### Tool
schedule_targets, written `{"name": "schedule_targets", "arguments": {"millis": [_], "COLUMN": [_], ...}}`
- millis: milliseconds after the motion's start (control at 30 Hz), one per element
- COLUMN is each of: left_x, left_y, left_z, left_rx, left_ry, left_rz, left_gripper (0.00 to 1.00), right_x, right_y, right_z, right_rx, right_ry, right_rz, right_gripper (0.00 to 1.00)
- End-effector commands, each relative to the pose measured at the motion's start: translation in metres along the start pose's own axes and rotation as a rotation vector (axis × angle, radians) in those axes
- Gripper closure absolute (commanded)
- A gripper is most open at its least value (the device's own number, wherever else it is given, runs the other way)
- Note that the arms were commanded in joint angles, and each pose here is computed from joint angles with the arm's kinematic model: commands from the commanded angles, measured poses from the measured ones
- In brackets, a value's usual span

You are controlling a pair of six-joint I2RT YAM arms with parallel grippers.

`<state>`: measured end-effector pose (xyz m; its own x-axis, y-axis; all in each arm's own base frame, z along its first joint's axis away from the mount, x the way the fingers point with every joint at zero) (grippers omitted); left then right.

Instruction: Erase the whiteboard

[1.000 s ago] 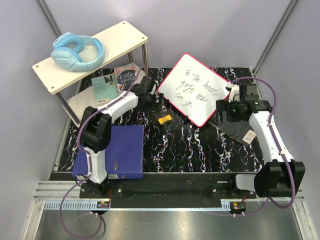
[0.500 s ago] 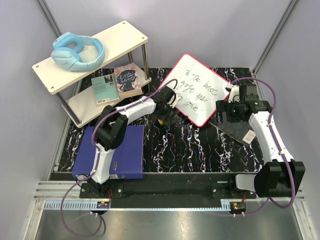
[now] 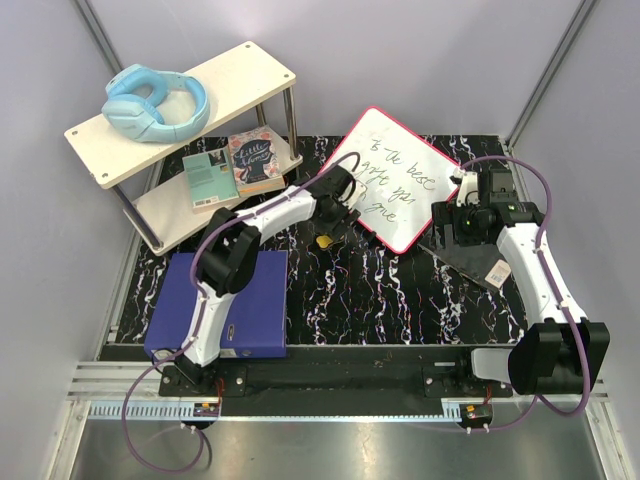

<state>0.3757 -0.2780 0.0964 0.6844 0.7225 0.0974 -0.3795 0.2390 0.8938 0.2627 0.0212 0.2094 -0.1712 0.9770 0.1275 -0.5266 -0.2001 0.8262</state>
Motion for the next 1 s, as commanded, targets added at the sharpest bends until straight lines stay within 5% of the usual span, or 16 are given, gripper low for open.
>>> {"name": "schedule_targets", "arguments": {"millis": [0,767,967], "left_x": [-0.002,-0.004,-0.001], "left_y": [0.002,-0.011,-0.007], "left_z": [0.012,0.002,0.003], "left_rx": [-0.026,0.058,0.054], "left_ry": [-0.026,-0.042,-0.026], "left_rz": [-0.031,-0.073,-0.071], "left_gripper": [0.25,0.39,0.63], "right_x": [-0.001,-0.002,-0.01], "right_y": [0.002,-0.003,0.001], "right_z": [0.008,0.009,0.011], "right_rx": [-0.04,-0.026,-0.052], "right_ry": [0.023,0.02,0.014], "right_rz": [-0.002,0.002,-0.018], "right_gripper": [0.0,0.0,0.0]}}
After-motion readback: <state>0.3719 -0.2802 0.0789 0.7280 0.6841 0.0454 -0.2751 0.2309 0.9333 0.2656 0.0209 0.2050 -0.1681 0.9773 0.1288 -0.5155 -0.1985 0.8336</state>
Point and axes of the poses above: each gripper's point midway between its finger pads, its own y axis back along the fingers, its own x axis along the line the jaws close on, z = x × y, the point moved 6 cm from there along y, back along the fingers, and after that the axes turned 1 degree about -y, right-handed, at the moved point
